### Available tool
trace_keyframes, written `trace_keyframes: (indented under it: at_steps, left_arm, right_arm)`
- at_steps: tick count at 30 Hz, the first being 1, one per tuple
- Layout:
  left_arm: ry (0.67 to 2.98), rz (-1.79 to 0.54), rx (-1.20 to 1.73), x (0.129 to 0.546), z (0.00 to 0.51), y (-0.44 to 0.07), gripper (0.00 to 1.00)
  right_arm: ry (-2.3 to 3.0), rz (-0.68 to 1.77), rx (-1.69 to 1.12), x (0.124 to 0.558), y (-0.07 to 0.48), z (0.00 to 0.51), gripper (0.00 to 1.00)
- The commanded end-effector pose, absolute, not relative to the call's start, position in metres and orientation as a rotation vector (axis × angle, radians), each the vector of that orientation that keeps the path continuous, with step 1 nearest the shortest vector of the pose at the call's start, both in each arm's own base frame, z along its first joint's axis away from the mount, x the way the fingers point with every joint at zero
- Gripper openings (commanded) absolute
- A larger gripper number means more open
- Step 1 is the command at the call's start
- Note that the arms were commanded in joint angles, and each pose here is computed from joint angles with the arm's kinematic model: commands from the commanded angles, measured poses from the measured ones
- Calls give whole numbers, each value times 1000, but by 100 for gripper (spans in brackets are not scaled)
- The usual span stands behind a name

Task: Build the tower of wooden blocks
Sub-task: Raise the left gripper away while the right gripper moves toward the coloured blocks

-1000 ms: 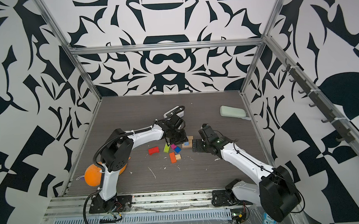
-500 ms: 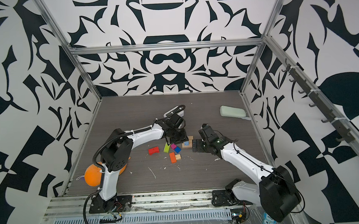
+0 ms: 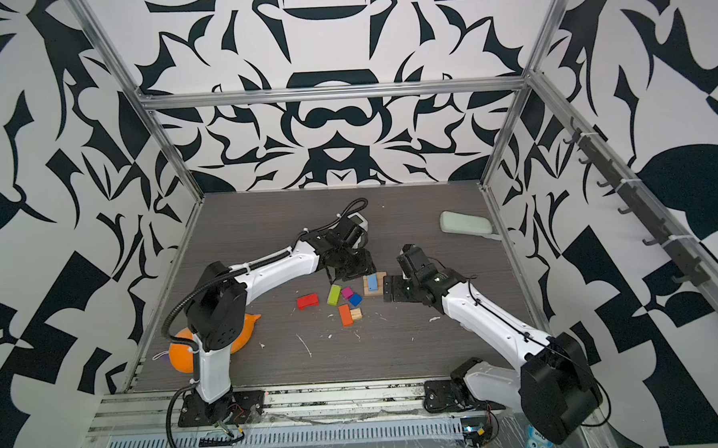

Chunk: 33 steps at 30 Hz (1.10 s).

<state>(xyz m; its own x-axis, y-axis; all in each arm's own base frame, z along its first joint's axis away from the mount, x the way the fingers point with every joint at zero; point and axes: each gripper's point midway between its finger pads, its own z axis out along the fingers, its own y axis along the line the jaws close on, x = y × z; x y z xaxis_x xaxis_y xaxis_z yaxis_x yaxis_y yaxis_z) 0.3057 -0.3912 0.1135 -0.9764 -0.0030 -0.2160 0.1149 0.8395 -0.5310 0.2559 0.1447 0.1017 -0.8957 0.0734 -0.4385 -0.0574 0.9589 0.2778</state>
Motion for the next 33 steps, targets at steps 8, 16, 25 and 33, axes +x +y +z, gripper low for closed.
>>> trace_keyframes:
  at_steps: [8, 16, 25, 33]
  left_arm:
    - [2717, -831, 61, 321, 146, -326, 77]
    - [2684, -863, 20, 322, 153, -288, 83]
    - [2638, -901, -62, 315, 154, -252, 83]
    - [2620, -899, -132, 314, 153, -223, 83]
  right_arm:
    - [2640, 516, -104, 254, 180, 125, 91]
    - [2599, 574, -217, 242, 222, 138, 88]
    - [2597, 500, -365, 235, 271, 131, 82]
    - [2652, 417, -412, 233, 302, 100, 77]
